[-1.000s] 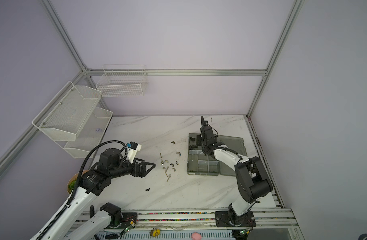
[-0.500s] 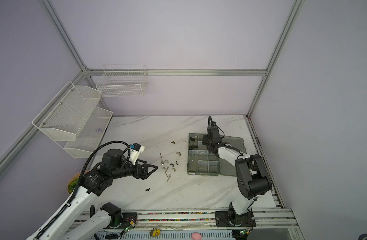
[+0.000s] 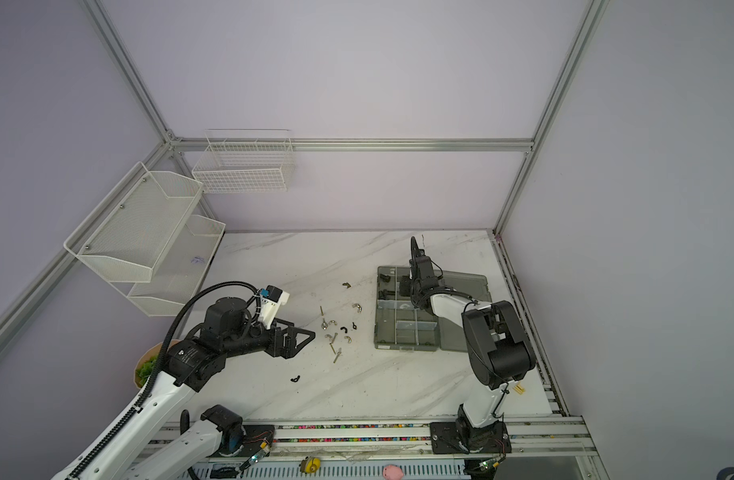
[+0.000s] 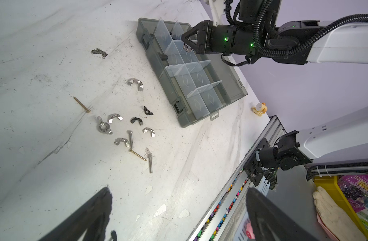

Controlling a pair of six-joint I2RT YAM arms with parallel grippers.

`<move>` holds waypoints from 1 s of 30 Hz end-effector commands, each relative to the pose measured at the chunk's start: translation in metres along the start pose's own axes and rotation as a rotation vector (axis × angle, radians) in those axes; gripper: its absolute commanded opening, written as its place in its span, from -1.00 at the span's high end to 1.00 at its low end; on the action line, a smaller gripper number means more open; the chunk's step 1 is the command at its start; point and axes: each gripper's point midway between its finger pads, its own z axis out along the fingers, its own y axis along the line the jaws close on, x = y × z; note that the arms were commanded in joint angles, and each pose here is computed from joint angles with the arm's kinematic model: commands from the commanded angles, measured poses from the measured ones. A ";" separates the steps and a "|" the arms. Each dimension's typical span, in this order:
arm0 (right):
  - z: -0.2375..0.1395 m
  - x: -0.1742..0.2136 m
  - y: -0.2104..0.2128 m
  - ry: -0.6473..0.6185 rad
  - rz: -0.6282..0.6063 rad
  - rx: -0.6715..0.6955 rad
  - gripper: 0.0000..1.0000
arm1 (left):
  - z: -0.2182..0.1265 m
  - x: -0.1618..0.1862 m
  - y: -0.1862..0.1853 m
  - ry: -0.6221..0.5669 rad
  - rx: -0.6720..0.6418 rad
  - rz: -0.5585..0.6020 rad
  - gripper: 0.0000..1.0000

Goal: Sort the screws and nuts into containers

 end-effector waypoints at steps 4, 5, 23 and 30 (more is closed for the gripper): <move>0.002 0.001 0.013 -0.009 -0.024 -0.013 0.93 | 0.006 0.011 0.006 0.025 -0.007 -0.005 -0.99; 0.001 0.000 0.014 -0.014 -0.022 -0.018 0.91 | 0.006 0.011 0.005 0.024 -0.006 -0.004 -0.99; -0.041 -0.019 0.090 -0.165 -0.175 -0.232 0.37 | 0.003 0.009 0.006 0.008 -0.015 0.000 -0.99; -0.026 0.021 0.149 -0.051 -0.353 -0.353 0.29 | 0.001 0.008 0.006 0.000 -0.024 0.001 -0.99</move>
